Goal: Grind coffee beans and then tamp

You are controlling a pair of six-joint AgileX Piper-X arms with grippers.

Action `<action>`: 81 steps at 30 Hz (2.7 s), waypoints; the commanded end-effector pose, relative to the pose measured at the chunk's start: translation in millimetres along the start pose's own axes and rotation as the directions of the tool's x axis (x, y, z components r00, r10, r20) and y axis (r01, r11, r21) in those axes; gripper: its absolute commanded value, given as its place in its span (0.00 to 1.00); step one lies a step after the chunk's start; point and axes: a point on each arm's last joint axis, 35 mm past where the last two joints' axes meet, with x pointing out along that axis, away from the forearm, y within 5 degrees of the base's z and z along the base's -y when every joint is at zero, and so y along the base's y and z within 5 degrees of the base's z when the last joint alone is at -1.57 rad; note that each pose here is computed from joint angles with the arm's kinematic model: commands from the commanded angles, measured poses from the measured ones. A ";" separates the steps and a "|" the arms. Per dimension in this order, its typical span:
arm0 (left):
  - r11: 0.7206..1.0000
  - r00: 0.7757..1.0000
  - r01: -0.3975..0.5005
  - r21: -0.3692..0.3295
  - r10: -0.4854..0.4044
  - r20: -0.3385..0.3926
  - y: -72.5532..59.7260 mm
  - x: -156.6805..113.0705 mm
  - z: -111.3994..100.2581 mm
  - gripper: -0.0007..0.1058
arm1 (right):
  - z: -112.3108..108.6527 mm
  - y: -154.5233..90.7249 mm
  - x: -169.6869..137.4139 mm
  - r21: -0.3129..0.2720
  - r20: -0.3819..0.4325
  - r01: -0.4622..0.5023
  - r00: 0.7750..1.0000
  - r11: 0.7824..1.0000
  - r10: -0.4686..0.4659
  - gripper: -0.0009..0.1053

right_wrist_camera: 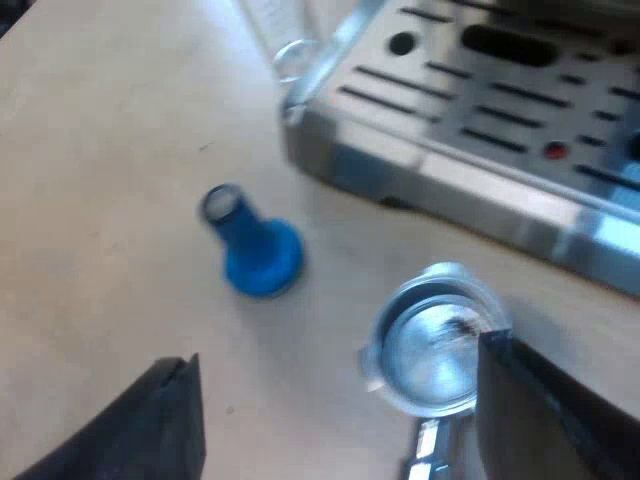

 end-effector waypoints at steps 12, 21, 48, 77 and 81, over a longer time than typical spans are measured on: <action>0.951 0.964 -0.258 -0.169 0.265 0.016 35.0 -17.6 9.7 0.41 | -10.5 -71.6 -58.1 0.149 -0.007 0.145 0.989 0.978 -0.146 0.57; 0.933 0.956 -0.291 -0.214 0.292 -0.024 42.9 -25.0 4.7 0.41 | -32.8 -98.0 -100.7 0.262 -0.005 0.250 0.966 0.932 -0.258 0.57; 0.897 0.894 -0.409 -0.169 0.431 0.124 -9.0 -110.1 -25.1 0.41 | -84.0 -24.3 -196.3 0.094 0.245 0.469 0.844 0.878 -0.477 0.57; 0.877 0.899 -0.438 -0.196 0.433 -0.070 7.9 -82.3 -67.9 0.41 | -136.1 -41.1 -135.7 0.186 0.003 0.296 0.953 0.937 -0.302 0.57; 0.877 0.899 -0.438 -0.196 0.433 -0.070 7.9 -82.3 -67.9 0.41 | -137.4 -42.8 -132.4 0.185 0.010 0.290 0.955 0.939 -0.297 0.57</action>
